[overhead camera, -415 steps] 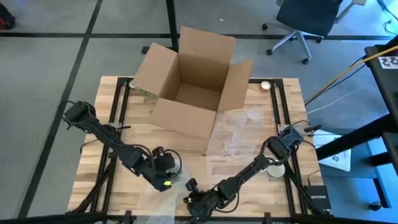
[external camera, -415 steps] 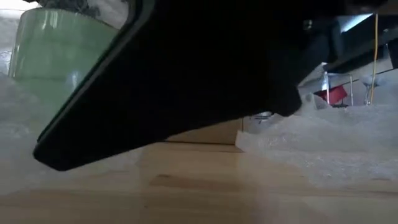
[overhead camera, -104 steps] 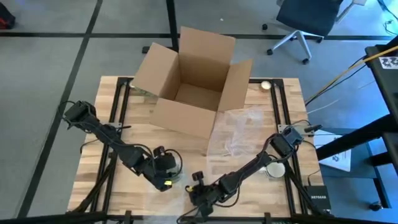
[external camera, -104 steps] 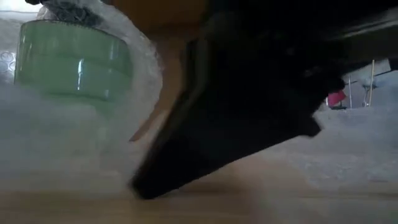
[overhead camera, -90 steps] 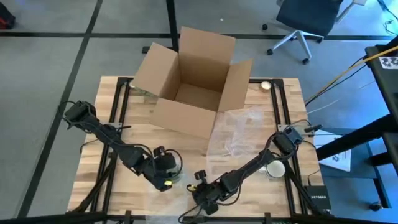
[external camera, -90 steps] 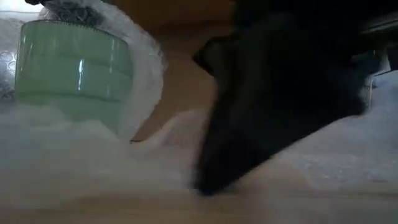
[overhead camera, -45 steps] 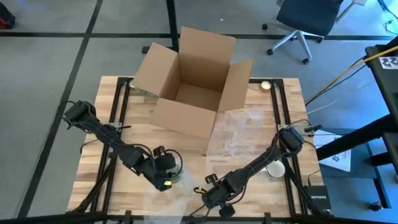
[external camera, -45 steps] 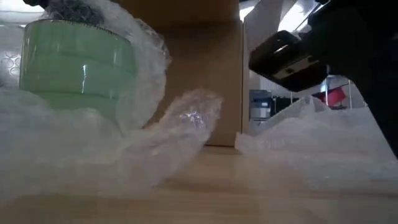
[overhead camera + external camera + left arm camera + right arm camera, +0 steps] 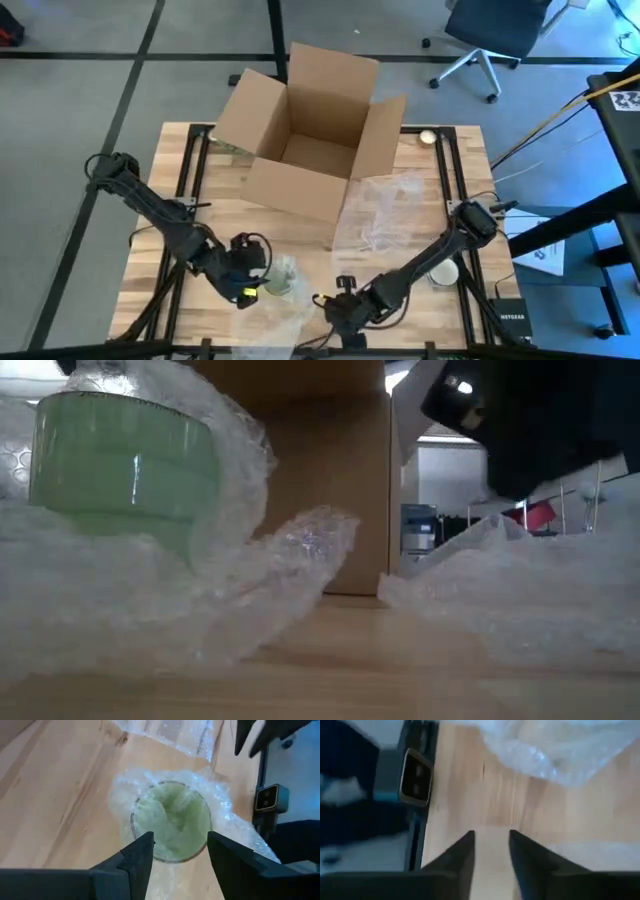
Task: Wrap mug
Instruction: Wrap the green mug with bubble wrap
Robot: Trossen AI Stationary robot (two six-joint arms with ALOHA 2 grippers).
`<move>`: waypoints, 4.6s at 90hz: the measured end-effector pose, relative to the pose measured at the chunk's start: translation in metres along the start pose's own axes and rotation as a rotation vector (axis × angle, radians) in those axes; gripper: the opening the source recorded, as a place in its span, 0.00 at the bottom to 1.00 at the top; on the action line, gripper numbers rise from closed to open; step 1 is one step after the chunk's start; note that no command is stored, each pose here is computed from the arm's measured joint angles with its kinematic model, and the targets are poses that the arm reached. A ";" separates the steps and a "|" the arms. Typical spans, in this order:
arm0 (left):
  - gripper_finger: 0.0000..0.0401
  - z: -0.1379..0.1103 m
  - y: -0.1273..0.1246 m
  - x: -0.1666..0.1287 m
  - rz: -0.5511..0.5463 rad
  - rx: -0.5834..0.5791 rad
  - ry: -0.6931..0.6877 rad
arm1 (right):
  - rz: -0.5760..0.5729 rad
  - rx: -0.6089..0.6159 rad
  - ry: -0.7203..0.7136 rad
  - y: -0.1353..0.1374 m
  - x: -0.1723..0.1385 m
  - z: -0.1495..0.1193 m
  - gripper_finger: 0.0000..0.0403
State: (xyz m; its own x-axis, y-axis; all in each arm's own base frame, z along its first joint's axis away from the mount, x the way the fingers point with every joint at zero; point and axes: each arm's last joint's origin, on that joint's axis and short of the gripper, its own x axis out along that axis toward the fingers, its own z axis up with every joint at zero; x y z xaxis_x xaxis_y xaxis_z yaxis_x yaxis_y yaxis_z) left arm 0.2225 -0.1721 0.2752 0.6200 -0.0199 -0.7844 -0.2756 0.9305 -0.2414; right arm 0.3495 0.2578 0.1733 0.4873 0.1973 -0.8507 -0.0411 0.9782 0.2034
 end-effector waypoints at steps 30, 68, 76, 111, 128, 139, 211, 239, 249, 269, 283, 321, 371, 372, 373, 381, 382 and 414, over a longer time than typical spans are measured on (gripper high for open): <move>0.42 -0.033 -0.005 0.023 0.017 -0.015 -0.014 | -0.086 0.082 -0.160 -0.024 0.019 -0.002 0.55; 0.42 -0.007 -0.002 0.056 0.018 0.024 -0.054 | -0.113 0.027 -0.155 -0.054 0.018 0.022 0.52; 0.42 -0.004 0.002 0.071 0.044 0.031 -0.031 | -0.124 0.013 -0.158 -0.056 0.018 0.023 0.52; 0.42 -0.002 0.008 0.116 0.050 0.052 0.067 | -0.169 -0.028 -0.206 -0.069 0.037 0.028 0.52; 0.42 -0.002 0.009 0.118 0.059 0.066 0.053 | -0.113 -0.005 -0.318 -0.080 0.067 0.037 0.52; 0.42 0.002 0.014 0.118 0.087 0.094 0.072 | -0.183 -0.018 -0.348 -0.093 0.070 0.043 0.52; 0.42 0.003 0.047 0.104 0.308 0.060 0.196 | -0.122 -0.168 -0.136 -0.096 0.003 0.048 0.52; 0.42 0.004 0.046 0.105 0.293 0.072 0.188 | -0.052 -0.258 -0.172 -0.029 0.048 0.004 0.52; 0.42 0.005 0.044 0.105 0.277 0.080 0.175 | -0.021 -0.210 -0.222 -0.033 0.078 0.001 0.52; 0.42 0.006 0.043 0.106 0.266 0.065 0.161 | -0.035 -0.192 -0.456 -0.051 0.109 0.029 0.52; 0.42 0.007 0.042 0.107 0.260 0.040 0.149 | -0.097 -0.159 -0.532 -0.066 0.100 0.059 0.52; 0.42 0.007 0.040 0.107 0.248 0.032 0.145 | -0.164 -0.235 -0.635 -0.025 0.016 0.076 0.52; 0.42 0.007 0.039 0.106 0.241 0.039 0.143 | -0.086 -0.105 -0.314 -0.016 0.077 0.011 0.52; 0.42 0.007 0.039 0.106 0.241 0.039 0.142 | -0.072 -0.102 -0.325 -0.016 0.080 0.012 0.52; 0.42 0.007 0.039 0.106 0.240 0.038 0.142 | -0.059 -0.106 -0.329 -0.016 0.082 0.012 0.52; 0.42 0.009 0.040 0.107 0.234 0.041 0.133 | -0.014 -0.138 -0.380 -0.022 0.105 0.013 0.52; 0.42 0.009 0.040 0.107 0.232 0.041 0.132 | -0.013 -0.141 -0.383 -0.023 0.106 0.014 0.52; 0.42 0.010 0.039 0.107 0.215 0.045 0.123 | -0.212 -0.093 -0.601 -0.058 0.107 0.066 0.52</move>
State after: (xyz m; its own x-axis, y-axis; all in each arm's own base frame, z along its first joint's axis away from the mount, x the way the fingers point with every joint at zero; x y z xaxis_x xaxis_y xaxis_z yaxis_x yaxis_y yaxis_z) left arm 0.2858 -0.1345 0.1873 0.4554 0.1388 -0.8794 -0.3570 0.9334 -0.0376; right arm 0.4620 0.2182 0.1023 0.8960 -0.0448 -0.4418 0.0473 0.9989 -0.0053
